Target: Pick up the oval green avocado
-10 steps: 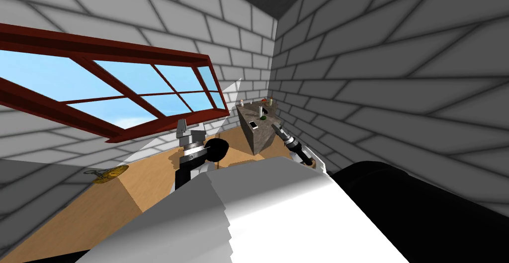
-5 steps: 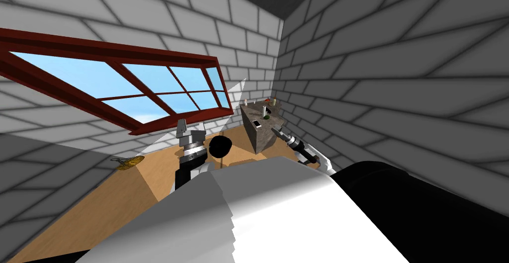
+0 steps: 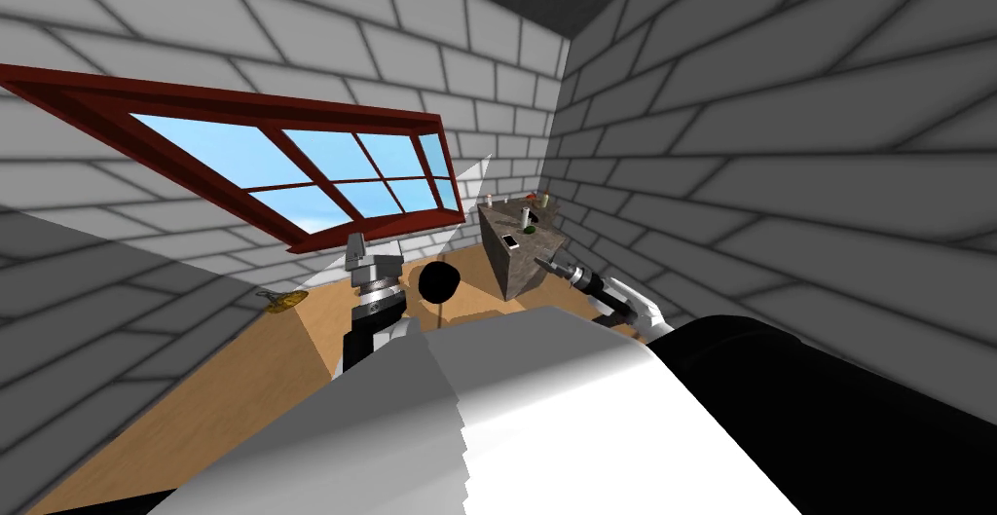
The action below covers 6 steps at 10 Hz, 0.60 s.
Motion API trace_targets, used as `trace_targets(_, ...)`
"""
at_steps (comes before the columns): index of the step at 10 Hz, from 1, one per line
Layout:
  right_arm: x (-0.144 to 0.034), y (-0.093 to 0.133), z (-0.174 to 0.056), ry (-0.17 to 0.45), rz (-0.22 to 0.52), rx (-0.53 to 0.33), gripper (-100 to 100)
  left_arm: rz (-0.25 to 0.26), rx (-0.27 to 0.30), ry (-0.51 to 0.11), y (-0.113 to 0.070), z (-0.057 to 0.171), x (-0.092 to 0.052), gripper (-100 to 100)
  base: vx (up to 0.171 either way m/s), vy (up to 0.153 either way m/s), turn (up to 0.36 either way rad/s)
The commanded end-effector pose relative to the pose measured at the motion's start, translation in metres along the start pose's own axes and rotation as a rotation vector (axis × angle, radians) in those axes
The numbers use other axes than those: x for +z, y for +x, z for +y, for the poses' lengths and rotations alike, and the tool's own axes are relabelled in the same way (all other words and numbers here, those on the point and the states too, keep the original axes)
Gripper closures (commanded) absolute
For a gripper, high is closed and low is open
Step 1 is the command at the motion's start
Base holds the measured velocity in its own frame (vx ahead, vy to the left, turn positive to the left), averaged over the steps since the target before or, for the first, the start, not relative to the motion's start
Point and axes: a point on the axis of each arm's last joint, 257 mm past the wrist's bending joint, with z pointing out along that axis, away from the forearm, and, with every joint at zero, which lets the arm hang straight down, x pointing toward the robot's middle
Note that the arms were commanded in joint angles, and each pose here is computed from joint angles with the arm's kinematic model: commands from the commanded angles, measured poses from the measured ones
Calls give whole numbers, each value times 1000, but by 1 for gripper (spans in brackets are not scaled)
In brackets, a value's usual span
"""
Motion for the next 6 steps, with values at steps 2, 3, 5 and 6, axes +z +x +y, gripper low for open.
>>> trace_targets(2, -12, 16, -14, -4, 102, -66, -100, 0, 0, 0, 0, 0, 0, 0, 3, 46, 105)
trace_targets(3, -23, 28, -27, 6, 158, -101, -100, 0, 0, 0, 0, 0, 0, 0, 8, 48, 157)
trace_targets(5, -36, 38, -40, 3, 236, -152, -100, 0, 0, 0, 0, 0, 0, 0, 14, 43, 132)
trace_targets(6, -39, 37, -43, -3, 261, -168, -100, 0, 0, 0, 0, 0, 0, 0, 12, 37, 71)
